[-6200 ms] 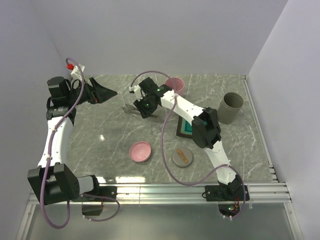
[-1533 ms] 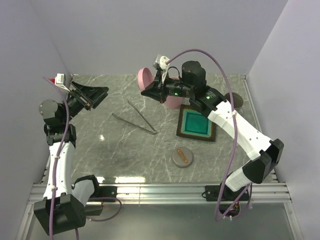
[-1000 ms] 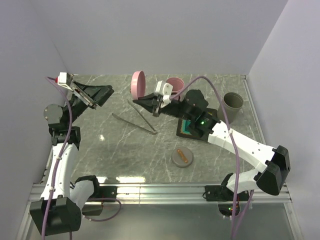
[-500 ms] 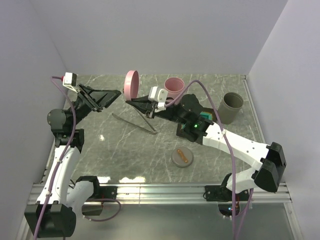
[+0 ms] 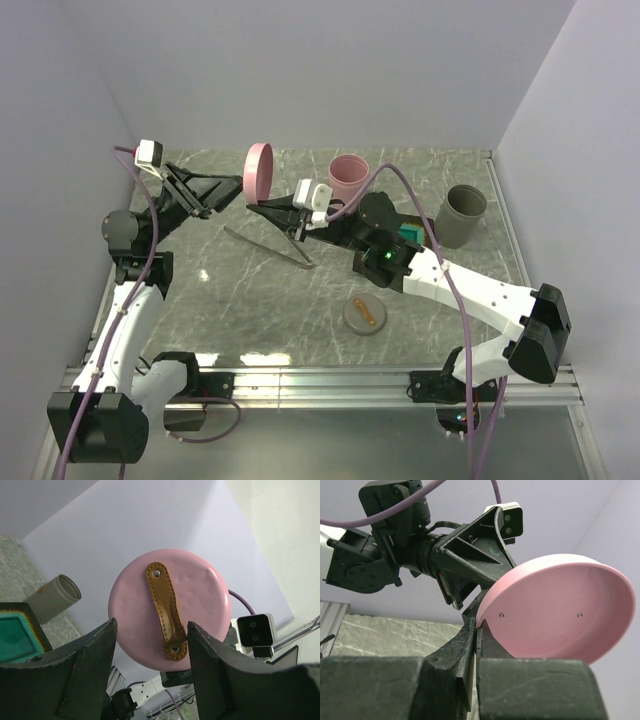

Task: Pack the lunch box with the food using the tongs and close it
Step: Pass the lid of the lunch box from the right arm to the left

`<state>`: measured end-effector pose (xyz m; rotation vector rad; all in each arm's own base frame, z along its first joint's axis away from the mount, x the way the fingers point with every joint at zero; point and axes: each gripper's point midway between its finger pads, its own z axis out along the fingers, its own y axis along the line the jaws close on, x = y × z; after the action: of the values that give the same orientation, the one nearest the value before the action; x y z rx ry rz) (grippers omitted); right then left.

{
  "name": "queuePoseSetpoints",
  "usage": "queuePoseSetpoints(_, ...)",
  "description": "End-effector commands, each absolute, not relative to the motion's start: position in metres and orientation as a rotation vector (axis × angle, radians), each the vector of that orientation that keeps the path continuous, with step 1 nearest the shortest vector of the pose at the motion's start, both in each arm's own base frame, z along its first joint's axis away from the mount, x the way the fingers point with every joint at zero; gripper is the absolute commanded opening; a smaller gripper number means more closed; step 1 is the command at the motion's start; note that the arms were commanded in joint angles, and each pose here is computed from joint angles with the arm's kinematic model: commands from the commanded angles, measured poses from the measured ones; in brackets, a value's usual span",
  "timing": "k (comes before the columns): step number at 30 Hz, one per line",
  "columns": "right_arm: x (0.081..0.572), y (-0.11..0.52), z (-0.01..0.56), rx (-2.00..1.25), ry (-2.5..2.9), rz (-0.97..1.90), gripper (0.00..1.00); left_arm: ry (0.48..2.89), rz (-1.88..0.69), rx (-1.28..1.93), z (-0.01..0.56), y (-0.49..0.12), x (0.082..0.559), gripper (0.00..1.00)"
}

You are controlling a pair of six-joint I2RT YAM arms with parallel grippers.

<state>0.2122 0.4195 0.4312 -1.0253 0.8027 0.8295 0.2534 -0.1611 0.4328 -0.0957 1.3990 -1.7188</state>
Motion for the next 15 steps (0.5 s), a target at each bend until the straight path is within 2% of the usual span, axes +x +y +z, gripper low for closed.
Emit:
queuePoseSetpoints(1,0.209,0.417,0.453,-0.98,0.723,0.809,0.0,1.3,-1.728,0.008,0.465,-0.163,0.235,0.63)
queuePoseSetpoints(11,0.207,0.427,0.449,-1.005,0.699,0.805,0.0,1.305,-1.758,0.02,0.464,-0.168,0.229,0.56)
queuePoseSetpoints(15,0.206,0.429,0.449,-1.005,0.694,0.806,0.0,1.312,-1.771,0.011,0.461,-0.169,0.227,0.47)
